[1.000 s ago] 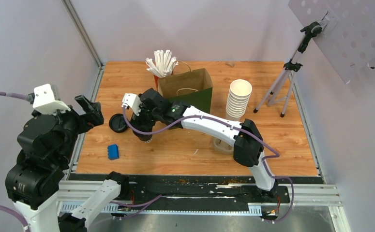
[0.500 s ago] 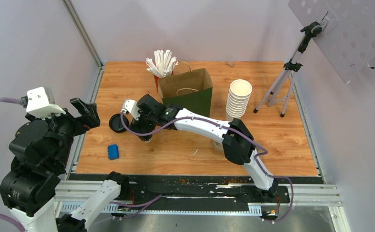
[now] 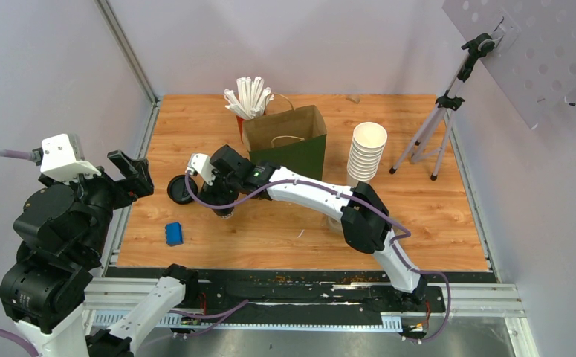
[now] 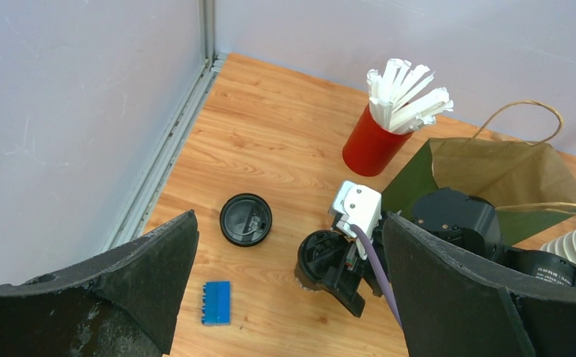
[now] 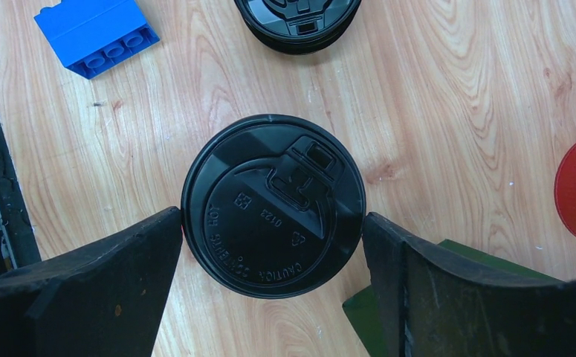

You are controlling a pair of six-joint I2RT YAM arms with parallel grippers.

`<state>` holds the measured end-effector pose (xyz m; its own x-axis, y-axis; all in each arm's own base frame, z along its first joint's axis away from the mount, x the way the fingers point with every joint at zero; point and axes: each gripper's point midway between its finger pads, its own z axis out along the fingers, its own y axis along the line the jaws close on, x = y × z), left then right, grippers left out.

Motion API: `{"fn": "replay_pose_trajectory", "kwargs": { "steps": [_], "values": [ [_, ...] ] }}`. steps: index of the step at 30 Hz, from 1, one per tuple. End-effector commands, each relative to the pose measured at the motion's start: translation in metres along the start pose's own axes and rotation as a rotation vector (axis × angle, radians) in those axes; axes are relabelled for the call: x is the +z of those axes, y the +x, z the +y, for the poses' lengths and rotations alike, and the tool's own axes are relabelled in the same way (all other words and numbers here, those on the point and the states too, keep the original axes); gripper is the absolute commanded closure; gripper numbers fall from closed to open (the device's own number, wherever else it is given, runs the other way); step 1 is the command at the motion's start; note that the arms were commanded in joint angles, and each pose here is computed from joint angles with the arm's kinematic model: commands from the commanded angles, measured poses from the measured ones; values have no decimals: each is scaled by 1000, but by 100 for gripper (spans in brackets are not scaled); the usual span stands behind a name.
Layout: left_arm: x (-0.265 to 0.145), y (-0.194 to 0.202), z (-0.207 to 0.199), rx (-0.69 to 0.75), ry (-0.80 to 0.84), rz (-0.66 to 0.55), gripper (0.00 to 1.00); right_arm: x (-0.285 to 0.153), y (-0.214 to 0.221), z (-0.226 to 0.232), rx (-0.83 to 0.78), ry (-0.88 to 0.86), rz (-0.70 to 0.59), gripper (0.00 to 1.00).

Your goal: Pack the takeout coffee

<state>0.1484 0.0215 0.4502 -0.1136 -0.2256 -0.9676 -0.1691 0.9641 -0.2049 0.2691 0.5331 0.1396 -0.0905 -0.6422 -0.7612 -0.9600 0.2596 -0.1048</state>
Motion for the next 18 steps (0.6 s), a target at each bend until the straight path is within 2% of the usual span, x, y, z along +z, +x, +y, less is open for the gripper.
{"fn": "replay_pose_trajectory", "kwargs": {
  "steps": [1,13,18],
  "values": [
    [-4,-10,0,-7,5,-33,0,-2,-18,-5,12,2,-51,11],
    [-6,-7,2,-14,5,-26,0,-1,-12,-3,4,-7,-42,19],
    [-6,-6,1,-19,6,-26,0,-3,-14,-3,8,-10,-46,19]
  ]
}}
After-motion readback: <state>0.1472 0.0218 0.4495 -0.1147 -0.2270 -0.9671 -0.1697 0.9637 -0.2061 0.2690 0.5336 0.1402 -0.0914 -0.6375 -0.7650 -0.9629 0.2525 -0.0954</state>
